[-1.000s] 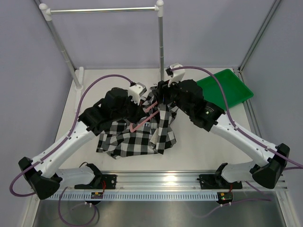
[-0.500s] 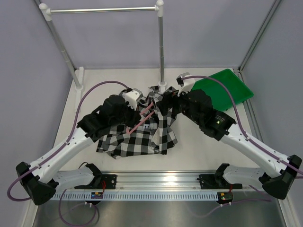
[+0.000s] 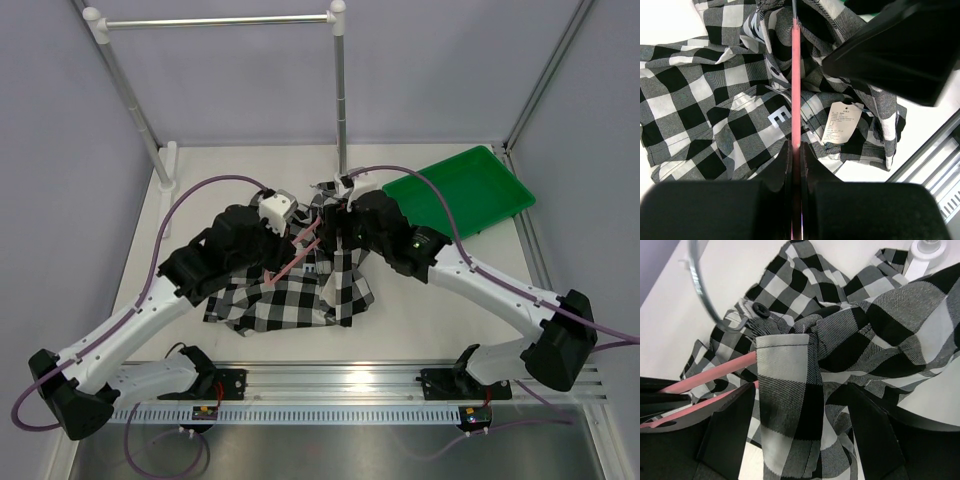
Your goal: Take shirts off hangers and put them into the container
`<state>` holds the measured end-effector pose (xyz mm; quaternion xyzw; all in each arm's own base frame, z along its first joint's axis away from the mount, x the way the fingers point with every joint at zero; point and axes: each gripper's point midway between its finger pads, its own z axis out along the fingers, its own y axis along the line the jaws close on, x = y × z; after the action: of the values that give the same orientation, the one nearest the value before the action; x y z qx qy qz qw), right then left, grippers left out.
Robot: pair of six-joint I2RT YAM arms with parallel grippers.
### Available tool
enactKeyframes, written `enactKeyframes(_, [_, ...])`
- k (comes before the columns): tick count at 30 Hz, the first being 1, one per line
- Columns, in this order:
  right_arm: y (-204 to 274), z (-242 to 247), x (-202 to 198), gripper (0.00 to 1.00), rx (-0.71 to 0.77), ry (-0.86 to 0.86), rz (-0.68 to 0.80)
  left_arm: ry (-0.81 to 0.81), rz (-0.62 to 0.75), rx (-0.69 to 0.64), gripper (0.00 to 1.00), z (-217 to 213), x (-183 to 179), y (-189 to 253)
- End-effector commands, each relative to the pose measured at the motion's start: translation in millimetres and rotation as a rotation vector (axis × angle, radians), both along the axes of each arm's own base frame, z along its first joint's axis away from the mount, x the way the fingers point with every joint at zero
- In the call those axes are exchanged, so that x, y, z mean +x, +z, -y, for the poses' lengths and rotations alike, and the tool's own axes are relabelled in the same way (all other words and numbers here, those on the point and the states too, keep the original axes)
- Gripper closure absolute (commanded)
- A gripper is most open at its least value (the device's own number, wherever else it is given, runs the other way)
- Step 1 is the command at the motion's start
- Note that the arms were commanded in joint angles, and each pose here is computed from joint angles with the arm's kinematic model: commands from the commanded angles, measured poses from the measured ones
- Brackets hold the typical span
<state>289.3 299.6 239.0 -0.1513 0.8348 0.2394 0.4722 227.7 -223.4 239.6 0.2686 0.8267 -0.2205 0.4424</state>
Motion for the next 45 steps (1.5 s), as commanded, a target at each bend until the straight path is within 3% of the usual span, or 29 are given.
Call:
enactKeyframes(1, [17, -15, 7, 0.21, 0.056, 0.008, 0.033, 0.001, 0.100, -0.069, 1.00, 5, 7, 28])
enactKeyframes(3, [12, -17, 11, 0.22, 0.045, -0.006, 0.034, -0.001, 0.103, -0.073, 1.00, 5, 7, 29])
enactKeyframes(6, [9, -16, 18, 0.35, 0.032, -0.031, 0.045, -0.006, 0.104, -0.078, 1.00, 5, 5, 31])
enactKeyframes(7, [7, -16, 20, 0.45, 0.024, -0.037, 0.046, -0.008, 0.102, -0.080, 1.00, 5, 5, 31])
enactKeyframes(10, [12, -13, 25, 0.64, 0.021, -0.066, 0.067, -0.016, 0.098, -0.082, 1.00, 5, 2, 31])
enactKeyframes(11, [12, -10, 28, 0.77, 0.013, -0.085, 0.074, -0.018, 0.097, -0.081, 1.00, 4, 1, 31])
enactKeyframes(14, [16, -5, 31, 0.97, 0.001, -0.114, 0.091, -0.021, 0.097, -0.083, 1.00, 2, -2, 33])
enactKeyframes(15, [19, -4, 33, 1.00, 0.000, -0.120, 0.097, -0.021, 0.096, -0.082, 1.00, 1, -3, 33])
enactKeyframes(33, [63, 28, 45, 1.00, -0.027, -0.274, 0.184, -0.068, 0.037, -0.055, 1.00, -29, -49, 34])
enactKeyframes(45, [56, 45, 52, 1.00, -0.069, -0.314, 0.173, -0.084, 0.046, -0.076, 1.00, -63, -90, 43])
